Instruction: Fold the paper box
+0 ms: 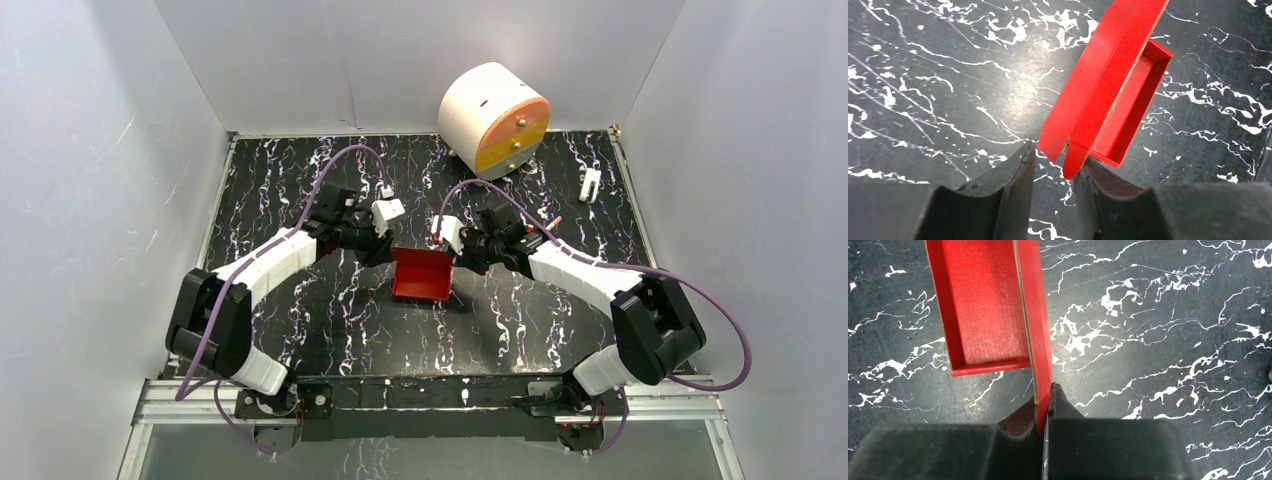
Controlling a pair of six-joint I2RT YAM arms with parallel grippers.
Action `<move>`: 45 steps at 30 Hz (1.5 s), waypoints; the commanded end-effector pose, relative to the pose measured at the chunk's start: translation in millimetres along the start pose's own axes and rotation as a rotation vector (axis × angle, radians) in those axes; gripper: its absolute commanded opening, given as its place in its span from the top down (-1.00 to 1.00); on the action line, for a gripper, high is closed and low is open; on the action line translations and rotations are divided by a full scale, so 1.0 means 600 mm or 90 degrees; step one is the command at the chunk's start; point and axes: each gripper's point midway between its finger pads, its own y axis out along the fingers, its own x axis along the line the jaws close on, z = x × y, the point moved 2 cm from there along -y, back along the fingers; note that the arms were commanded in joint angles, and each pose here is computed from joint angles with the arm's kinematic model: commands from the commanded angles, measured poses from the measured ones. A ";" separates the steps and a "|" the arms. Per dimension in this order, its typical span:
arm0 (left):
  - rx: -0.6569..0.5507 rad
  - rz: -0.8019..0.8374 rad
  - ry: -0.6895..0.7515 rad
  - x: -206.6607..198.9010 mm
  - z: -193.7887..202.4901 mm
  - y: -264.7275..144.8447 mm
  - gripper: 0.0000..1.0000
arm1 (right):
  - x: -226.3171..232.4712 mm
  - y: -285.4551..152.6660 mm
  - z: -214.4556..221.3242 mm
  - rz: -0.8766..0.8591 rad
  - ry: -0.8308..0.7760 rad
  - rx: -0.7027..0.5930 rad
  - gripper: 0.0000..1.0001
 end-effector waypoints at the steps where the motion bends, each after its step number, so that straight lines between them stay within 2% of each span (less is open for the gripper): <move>1: -0.025 0.053 0.023 -0.009 -0.017 0.005 0.43 | -0.012 -0.006 -0.033 -0.003 -0.018 -0.033 1.00; 3: -0.023 0.061 0.019 -0.011 -0.014 0.008 0.50 | -0.011 -0.005 -0.033 -0.007 -0.016 -0.035 1.00; 9: -0.029 0.082 0.001 -0.017 -0.018 0.014 0.93 | -0.010 0.002 -0.030 -0.015 0.003 -0.027 1.00; 11: -0.034 0.085 -0.007 -0.020 -0.021 0.013 1.00 | -0.009 0.002 -0.032 -0.015 0.019 -0.029 1.00; 15: -0.040 0.061 -0.039 -0.019 -0.034 0.016 1.00 | -0.013 0.002 -0.040 0.009 0.047 -0.053 1.00; 21: -0.027 -0.083 -0.099 0.006 -0.055 0.012 1.00 | -0.026 -0.001 -0.044 0.079 0.119 -0.050 1.00; 26: -0.019 -0.191 -0.146 -0.007 -0.059 0.023 1.00 | -0.022 0.005 -0.053 0.135 0.187 -0.044 1.00; 34: -0.135 -0.267 -0.353 -0.019 -0.060 0.015 1.00 | -0.019 0.009 -0.049 0.247 0.307 -0.012 1.00; 39: -0.188 -0.278 -0.419 -0.039 -0.065 0.019 1.00 | -0.011 0.014 -0.067 0.272 0.391 -0.034 0.98; 45: -0.194 -0.346 -0.453 -0.049 -0.047 0.035 1.00 | 0.007 0.037 -0.082 0.289 0.477 -0.037 0.94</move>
